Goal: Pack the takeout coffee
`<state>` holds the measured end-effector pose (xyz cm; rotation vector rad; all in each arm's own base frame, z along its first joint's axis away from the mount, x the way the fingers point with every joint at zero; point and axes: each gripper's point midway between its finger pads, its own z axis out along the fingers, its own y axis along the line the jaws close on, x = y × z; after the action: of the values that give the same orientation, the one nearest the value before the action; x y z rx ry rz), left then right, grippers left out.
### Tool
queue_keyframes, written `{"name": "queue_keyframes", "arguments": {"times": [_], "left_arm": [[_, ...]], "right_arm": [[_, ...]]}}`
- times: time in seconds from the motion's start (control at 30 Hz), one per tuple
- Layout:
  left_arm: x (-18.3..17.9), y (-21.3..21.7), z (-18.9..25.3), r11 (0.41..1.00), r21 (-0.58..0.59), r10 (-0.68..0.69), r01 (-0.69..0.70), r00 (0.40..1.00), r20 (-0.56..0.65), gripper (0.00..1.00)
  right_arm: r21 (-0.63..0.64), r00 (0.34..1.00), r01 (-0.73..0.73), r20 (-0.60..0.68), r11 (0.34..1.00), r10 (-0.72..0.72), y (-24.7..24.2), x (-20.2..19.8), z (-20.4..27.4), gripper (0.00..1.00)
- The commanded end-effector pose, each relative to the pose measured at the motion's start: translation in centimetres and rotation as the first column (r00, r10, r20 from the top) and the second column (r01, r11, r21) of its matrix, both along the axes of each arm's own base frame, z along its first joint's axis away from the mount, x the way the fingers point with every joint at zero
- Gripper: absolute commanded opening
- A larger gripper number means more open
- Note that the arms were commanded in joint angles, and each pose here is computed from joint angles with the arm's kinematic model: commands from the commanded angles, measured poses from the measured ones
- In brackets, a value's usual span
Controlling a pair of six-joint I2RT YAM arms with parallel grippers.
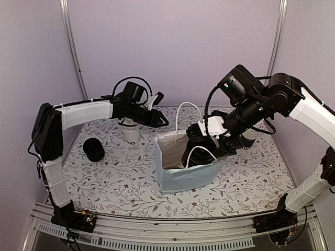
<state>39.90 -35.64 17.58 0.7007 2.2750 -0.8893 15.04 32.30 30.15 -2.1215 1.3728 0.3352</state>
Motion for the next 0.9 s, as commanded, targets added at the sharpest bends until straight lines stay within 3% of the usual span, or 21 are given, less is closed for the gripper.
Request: {"name": "queue_keyframes", "arguments": {"times": [0.0, 0.3, 0.6, 0.87], "left_arm": [[-2.5, -4.0, 1.8, 0.984, -0.093, -0.152, 0.154, 0.988, 0.024, 0.43], [-6.3, -7.9, -3.0, 0.964, -0.132, -0.242, 0.231, 0.967, -0.076, 0.42], [-10.0, -9.7, -3.0, 0.947, -0.171, -0.290, 0.271, 0.952, -0.099, 0.40], [-10.9, -9.4, -4.0, 0.949, -0.204, -0.268, 0.242, 0.957, -0.113, 0.41]], "right_arm": [[0.016, 0.997, -0.003, 0.081, 1.000, 0.001, -1.4, -0.3, 0.8, 0.45], [-0.043, 0.976, -0.042, 0.210, 0.998, 0.050, -3.3, -1.2, -0.3, 0.45], [-0.148, 0.957, -0.037, 0.279, 0.988, 0.078, -5.5, -1.5, -3.8, 0.43], [-0.131, 0.942, -0.062, 0.321, 0.990, 0.101, -4.9, -1.6, -3.2, 0.43]]}}
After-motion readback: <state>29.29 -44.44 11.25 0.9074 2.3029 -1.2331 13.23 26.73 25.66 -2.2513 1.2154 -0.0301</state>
